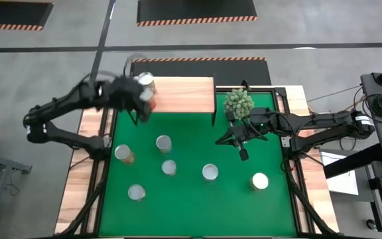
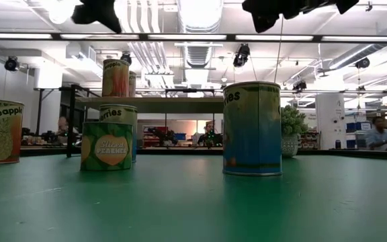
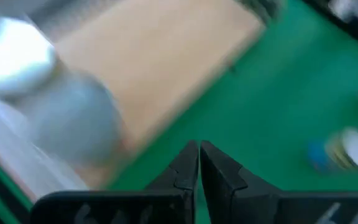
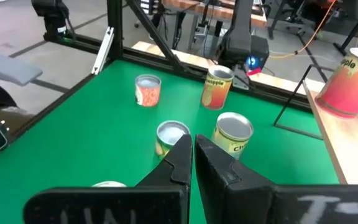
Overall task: Pick and place cans onto a shelf
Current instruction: Put the canned pineapple on the shelf
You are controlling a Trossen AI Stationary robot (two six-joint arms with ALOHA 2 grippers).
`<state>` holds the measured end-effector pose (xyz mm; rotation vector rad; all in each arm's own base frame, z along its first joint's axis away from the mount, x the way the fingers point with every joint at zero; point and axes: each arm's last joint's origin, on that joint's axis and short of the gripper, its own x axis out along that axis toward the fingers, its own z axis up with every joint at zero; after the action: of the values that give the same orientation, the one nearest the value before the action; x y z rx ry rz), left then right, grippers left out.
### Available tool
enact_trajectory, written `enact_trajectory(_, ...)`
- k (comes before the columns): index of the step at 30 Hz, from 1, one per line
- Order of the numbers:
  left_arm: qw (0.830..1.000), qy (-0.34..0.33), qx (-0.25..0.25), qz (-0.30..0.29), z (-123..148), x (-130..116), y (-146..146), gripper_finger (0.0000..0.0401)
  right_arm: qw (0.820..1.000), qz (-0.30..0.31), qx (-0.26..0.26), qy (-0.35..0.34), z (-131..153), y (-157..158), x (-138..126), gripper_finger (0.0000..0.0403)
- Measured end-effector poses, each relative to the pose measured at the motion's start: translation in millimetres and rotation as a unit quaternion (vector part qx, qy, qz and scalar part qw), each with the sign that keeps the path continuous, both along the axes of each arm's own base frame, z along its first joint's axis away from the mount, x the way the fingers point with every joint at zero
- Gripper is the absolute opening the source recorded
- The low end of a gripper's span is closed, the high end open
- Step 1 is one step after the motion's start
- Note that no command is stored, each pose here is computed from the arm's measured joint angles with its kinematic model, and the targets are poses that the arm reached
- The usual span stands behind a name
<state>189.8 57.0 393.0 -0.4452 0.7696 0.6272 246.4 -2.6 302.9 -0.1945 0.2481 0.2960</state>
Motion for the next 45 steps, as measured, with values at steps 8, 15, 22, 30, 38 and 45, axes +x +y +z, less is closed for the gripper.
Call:
enact_trajectory(8, 0.981, 0.091, -0.156, 0.073, -58, -15, -63, 0.0000, 1.000, 0.002, -0.006, 0.009, -2, 0, -1, 0.0009)
enact_trajectory(15, 0.919, 0.215, -0.269, 0.189, -120, -31, -87, 0.0000, 1.000, 0.005, -0.017, 0.005, -2, 0, -1, 0.0009)
enact_trajectory(22, 0.918, 0.237, -0.241, 0.209, -138, -36, -86, 0.0004, 0.999, 0.009, -0.031, 0.001, -2, 0, -1, 0.0009)
enact_trajectory(30, 0.914, 0.245, -0.247, 0.209, -140, -37, -86, 0.0113, 0.999, 0.011, -0.039, -0.002, -2, 0, -1, 0.0009)
enact_trajectory(38, 0.906, 0.262, -0.192, 0.270, -141, -44, -82, 0.0295, 0.999, 0.012, -0.038, 0.008, -3, 0, -1, 0.0009)
enact_trajectory(45, 0.912, 0.249, -0.190, 0.264, -143, -41, -82, 0.0376, 0.999, 0.011, -0.034, 0.015, -5, 0, -1, 0.0009)
